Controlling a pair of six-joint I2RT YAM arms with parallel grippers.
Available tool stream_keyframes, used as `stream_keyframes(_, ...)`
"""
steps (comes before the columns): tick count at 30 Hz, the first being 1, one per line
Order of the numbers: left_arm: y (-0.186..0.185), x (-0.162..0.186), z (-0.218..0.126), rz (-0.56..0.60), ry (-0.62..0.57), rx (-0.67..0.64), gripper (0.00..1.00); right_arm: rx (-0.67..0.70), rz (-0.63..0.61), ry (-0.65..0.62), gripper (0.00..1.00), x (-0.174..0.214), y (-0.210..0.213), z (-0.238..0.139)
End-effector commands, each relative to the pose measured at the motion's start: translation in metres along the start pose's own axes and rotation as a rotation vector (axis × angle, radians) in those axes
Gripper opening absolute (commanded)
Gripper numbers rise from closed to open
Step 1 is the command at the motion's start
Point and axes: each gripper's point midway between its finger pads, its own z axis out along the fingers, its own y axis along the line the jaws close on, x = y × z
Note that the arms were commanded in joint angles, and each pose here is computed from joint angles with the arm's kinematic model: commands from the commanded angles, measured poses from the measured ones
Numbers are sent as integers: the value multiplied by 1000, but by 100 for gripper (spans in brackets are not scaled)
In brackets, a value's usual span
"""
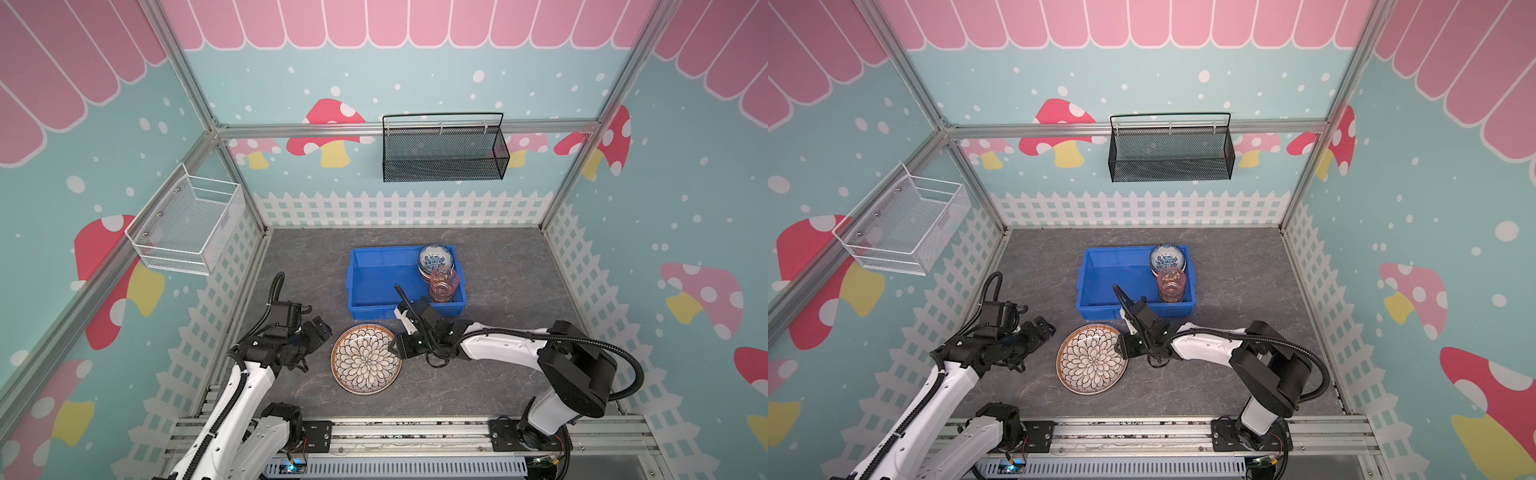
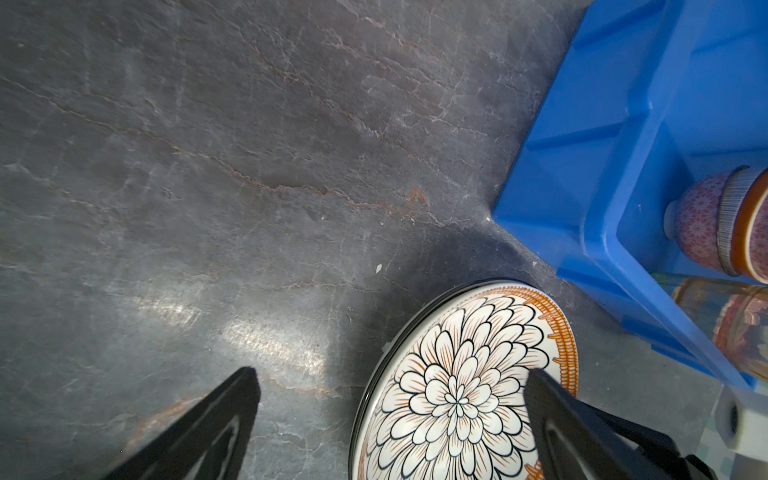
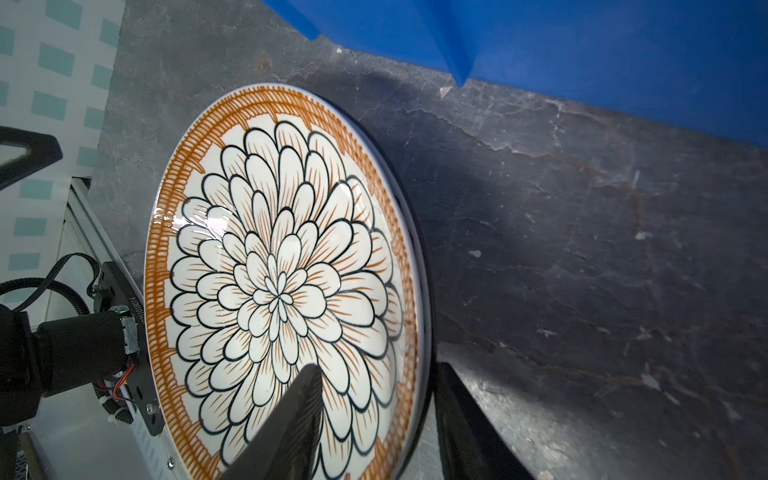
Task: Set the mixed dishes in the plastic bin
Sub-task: 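Close the right gripper on the flower-pattern plate rim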
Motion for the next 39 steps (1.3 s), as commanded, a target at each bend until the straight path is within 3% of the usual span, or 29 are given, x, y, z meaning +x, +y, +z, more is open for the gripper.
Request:
stream_keyframes(1,1,0,3,-24,-3,4,99,-78,-20,-83,46,-23,27,-15)
stream_keyframes(27,1,5,7,-32,15,17,99,-103,8,18,46,-3,22,14)
stream_keyframes(32,0,8,9,-33,20,20,99,-107,10,11,42,-5,23,13)
stream_keyframes(39,0,9,11,-34,25,23,99,-88,-1,-11,28,-11,22,9)
